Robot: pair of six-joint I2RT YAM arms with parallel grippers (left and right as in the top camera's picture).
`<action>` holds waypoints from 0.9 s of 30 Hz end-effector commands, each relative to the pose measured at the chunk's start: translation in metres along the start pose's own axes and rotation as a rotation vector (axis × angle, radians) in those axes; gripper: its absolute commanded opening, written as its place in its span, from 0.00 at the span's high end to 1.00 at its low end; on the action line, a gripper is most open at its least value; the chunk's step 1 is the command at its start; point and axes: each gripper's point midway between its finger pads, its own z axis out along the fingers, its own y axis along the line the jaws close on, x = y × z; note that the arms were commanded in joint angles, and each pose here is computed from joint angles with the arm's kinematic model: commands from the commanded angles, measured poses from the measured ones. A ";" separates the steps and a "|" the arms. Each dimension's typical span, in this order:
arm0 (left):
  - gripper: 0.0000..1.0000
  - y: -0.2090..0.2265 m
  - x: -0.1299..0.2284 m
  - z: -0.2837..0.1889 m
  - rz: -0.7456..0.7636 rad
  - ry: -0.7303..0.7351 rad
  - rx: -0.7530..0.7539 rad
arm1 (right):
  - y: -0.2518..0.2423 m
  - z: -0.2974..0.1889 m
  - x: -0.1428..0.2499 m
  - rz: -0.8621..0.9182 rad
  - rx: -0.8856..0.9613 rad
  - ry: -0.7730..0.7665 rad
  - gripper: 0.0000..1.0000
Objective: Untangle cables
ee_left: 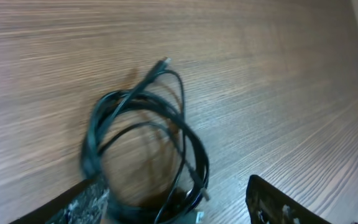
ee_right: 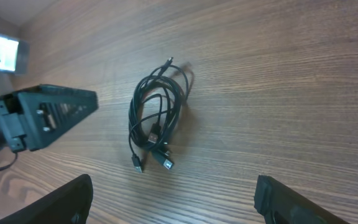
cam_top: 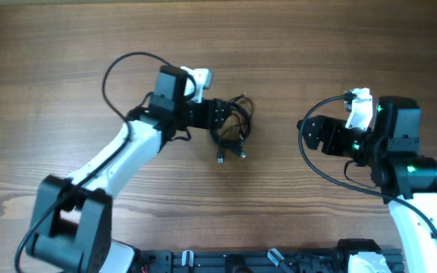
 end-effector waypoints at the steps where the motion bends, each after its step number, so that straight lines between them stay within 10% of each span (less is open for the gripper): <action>1: 0.36 -0.006 0.008 0.024 0.017 0.031 0.015 | -0.001 0.000 -0.006 -0.010 0.016 -0.003 0.14; 8: 0.50 -0.001 0.045 0.065 0.014 0.144 0.012 | -0.002 0.001 -0.006 0.011 0.017 0.001 0.14; 11: 0.73 -0.012 0.053 0.074 0.044 0.159 0.032 | -0.002 0.001 -0.006 0.011 0.022 -0.001 0.14; 16: 0.74 0.003 0.062 0.082 0.075 0.159 -0.109 | -0.006 0.001 -0.006 0.013 0.041 0.000 0.14; 19: 0.96 0.010 0.070 0.086 0.065 0.186 -0.126 | -0.006 0.001 -0.005 0.014 0.041 0.001 0.14; 27: 0.96 -0.068 -0.018 -0.014 0.091 0.011 0.050 | -0.002 0.001 -0.005 0.012 0.019 0.003 0.14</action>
